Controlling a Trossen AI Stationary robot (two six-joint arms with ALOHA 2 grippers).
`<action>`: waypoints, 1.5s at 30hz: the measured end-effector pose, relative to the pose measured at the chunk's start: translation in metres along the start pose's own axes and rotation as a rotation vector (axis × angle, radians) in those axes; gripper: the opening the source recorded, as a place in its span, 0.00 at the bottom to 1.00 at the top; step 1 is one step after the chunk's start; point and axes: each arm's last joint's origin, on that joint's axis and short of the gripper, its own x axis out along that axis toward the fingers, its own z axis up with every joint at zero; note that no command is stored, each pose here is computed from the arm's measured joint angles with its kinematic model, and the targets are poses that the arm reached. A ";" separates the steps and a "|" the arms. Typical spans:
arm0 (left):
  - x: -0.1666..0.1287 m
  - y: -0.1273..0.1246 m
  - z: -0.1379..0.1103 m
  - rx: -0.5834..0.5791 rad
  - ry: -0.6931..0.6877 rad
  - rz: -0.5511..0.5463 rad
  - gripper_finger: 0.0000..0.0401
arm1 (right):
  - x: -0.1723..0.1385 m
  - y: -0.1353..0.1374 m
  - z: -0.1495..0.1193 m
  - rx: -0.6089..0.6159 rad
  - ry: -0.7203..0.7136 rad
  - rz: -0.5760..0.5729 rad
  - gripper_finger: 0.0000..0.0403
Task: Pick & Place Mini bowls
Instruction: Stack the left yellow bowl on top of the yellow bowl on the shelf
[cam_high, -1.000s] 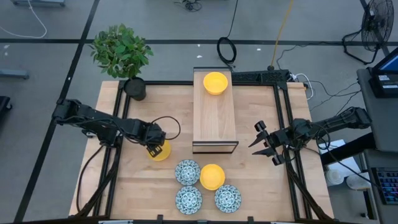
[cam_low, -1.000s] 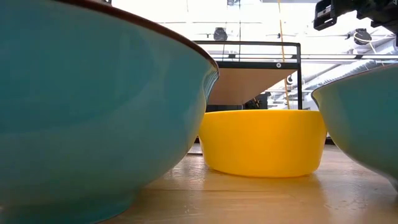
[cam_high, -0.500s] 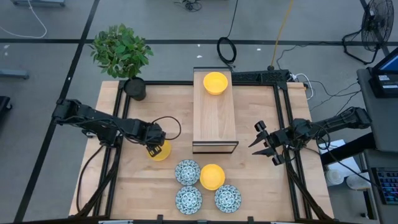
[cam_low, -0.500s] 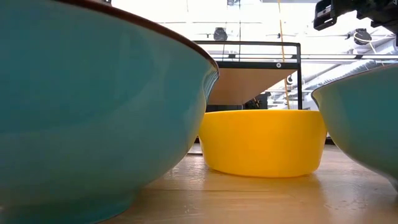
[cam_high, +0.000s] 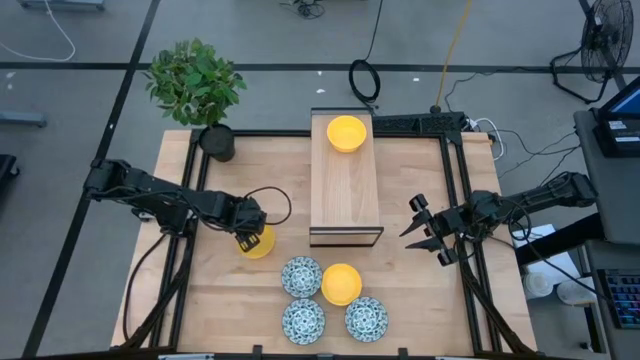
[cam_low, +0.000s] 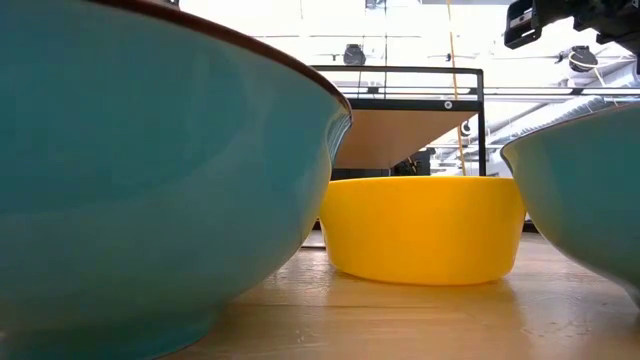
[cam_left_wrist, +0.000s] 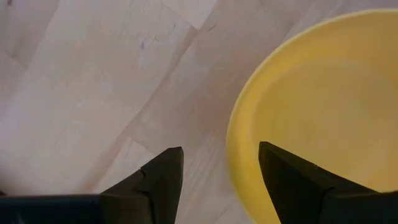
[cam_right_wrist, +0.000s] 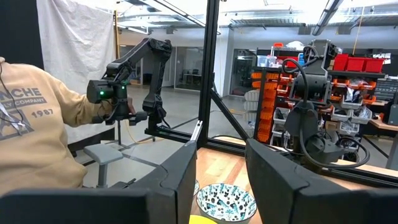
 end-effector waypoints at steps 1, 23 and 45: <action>0.000 0.000 0.000 -0.001 -0.002 0.002 0.53 | 0.000 0.000 0.000 0.000 0.000 0.000 0.31; 0.000 -0.004 0.003 -0.026 -0.019 -0.057 0.53 | 0.000 0.000 0.000 0.002 0.000 0.000 0.31; 0.000 -0.004 0.003 -0.026 -0.016 -0.053 0.53 | 0.000 0.000 0.000 0.002 0.000 0.000 0.31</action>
